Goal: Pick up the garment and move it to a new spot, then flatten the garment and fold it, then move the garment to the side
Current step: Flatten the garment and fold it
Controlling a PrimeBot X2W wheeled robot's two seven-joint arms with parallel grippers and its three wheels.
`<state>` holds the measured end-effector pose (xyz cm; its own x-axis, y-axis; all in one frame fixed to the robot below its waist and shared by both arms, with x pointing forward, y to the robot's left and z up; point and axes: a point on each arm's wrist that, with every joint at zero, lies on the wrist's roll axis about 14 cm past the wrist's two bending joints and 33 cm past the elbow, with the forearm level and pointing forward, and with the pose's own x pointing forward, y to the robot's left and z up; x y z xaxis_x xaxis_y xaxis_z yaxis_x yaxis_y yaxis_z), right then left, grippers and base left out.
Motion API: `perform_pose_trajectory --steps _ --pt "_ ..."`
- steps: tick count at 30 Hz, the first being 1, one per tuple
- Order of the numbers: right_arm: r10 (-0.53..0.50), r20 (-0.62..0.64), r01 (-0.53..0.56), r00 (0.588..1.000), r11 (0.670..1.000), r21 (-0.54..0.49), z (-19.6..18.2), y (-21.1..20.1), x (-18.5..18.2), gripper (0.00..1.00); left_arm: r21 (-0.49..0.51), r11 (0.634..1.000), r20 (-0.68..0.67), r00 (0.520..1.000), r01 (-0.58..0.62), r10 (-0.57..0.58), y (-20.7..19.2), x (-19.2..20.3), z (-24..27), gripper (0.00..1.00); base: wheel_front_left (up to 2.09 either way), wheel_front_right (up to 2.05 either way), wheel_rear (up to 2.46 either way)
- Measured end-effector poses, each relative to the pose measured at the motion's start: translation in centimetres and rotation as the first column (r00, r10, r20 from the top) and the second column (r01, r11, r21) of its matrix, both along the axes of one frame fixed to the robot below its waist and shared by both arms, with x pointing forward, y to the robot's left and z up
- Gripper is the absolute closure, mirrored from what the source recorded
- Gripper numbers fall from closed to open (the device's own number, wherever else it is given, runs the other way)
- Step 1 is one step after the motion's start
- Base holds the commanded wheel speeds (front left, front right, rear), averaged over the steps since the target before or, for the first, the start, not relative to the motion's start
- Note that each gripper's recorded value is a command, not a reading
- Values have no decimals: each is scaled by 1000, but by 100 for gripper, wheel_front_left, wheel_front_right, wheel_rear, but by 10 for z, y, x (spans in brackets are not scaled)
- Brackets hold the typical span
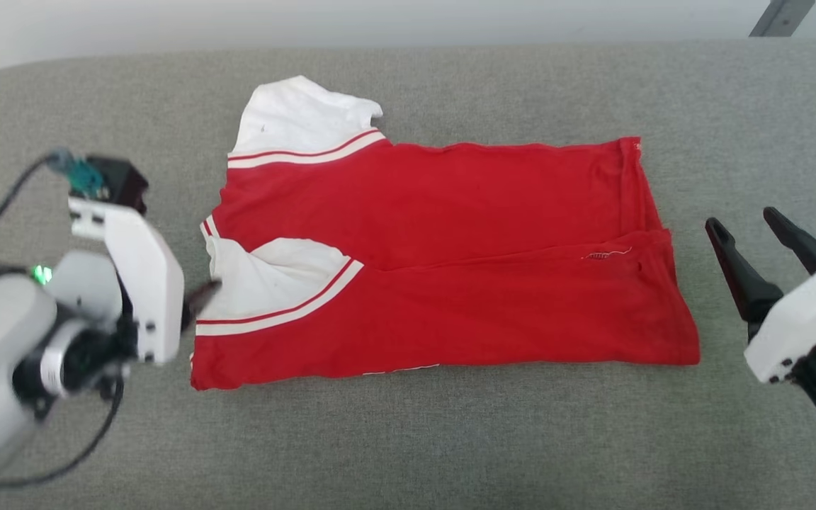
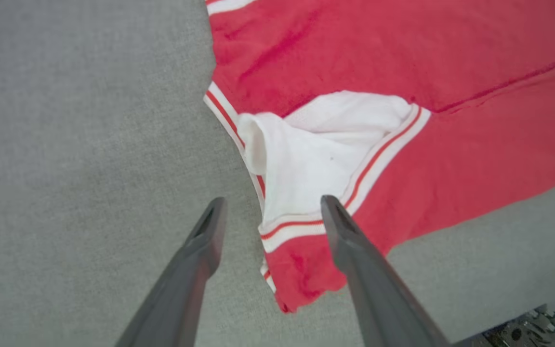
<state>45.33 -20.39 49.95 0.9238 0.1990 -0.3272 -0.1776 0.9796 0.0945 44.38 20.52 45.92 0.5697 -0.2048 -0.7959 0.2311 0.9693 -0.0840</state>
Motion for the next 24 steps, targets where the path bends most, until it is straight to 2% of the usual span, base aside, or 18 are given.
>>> perform_pose_trajectory --steps 7,11,17,24 --pt "-82 98 79 992 996 27 22 -12 -22 0 12 1000 -71 997 4 -3 -9 -51 -5 0 0 0 0" --pt "-125 122 120 985 992 49 27 -17 -33 0 3 1000 -111 993 -31 31 -9 -65 -19 0 0 0 0" --pt "-162 61 158 985 985 69 11 -21 -46 0 -27 996 -111 990 -88 85 -7 -51 -45 0 0 0 0" --pt "-160 -48 163 986 984 69 -14 -23 -54 0 -7 992 -228 966 -127 122 0 -49 -92 0 0 0 0"
